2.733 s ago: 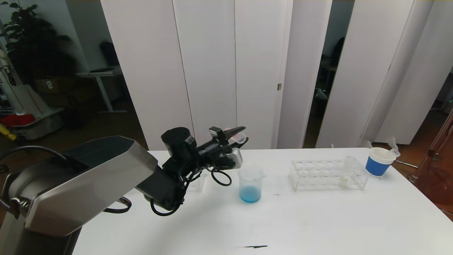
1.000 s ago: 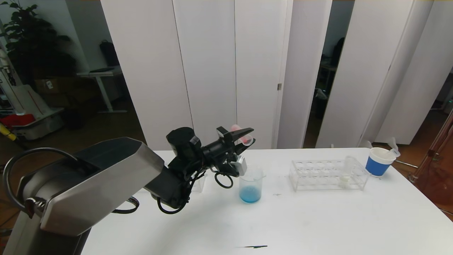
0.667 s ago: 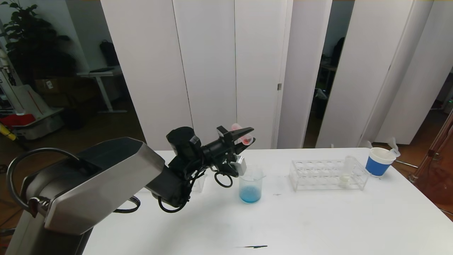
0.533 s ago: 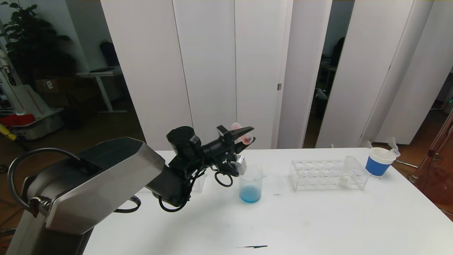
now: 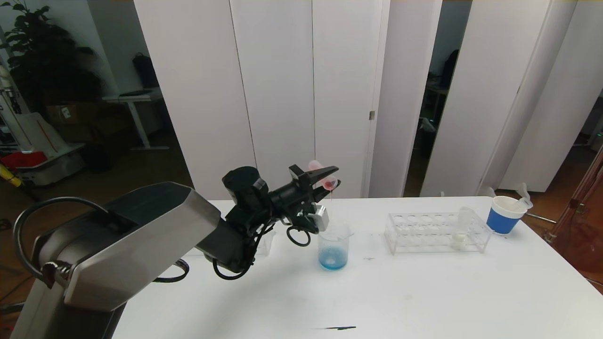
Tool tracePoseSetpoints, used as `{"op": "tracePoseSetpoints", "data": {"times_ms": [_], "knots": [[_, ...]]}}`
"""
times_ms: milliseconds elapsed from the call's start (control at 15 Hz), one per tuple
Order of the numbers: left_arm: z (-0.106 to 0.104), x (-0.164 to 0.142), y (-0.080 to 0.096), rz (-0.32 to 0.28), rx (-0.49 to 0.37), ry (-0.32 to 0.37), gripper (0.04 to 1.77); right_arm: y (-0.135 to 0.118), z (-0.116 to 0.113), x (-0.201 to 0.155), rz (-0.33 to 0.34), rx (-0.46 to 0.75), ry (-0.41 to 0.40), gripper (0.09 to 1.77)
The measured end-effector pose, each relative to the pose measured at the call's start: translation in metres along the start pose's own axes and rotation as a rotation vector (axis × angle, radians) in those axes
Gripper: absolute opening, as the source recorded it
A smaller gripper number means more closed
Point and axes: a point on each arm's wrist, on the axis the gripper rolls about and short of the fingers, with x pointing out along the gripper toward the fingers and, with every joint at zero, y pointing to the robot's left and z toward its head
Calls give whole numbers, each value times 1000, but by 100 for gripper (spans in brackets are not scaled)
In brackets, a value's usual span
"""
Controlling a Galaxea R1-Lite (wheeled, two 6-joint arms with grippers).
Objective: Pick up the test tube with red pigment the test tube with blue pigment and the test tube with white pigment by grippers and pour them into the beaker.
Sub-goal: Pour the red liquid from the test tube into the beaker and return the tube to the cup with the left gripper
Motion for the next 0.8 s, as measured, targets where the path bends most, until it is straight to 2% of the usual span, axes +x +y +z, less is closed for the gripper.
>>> {"op": "tracePoseSetpoints", "data": {"times_ms": [800], "knots": [[-3, 3, 0, 13, 14, -6, 60, 0, 0, 0, 0, 0, 0, 175]]}}
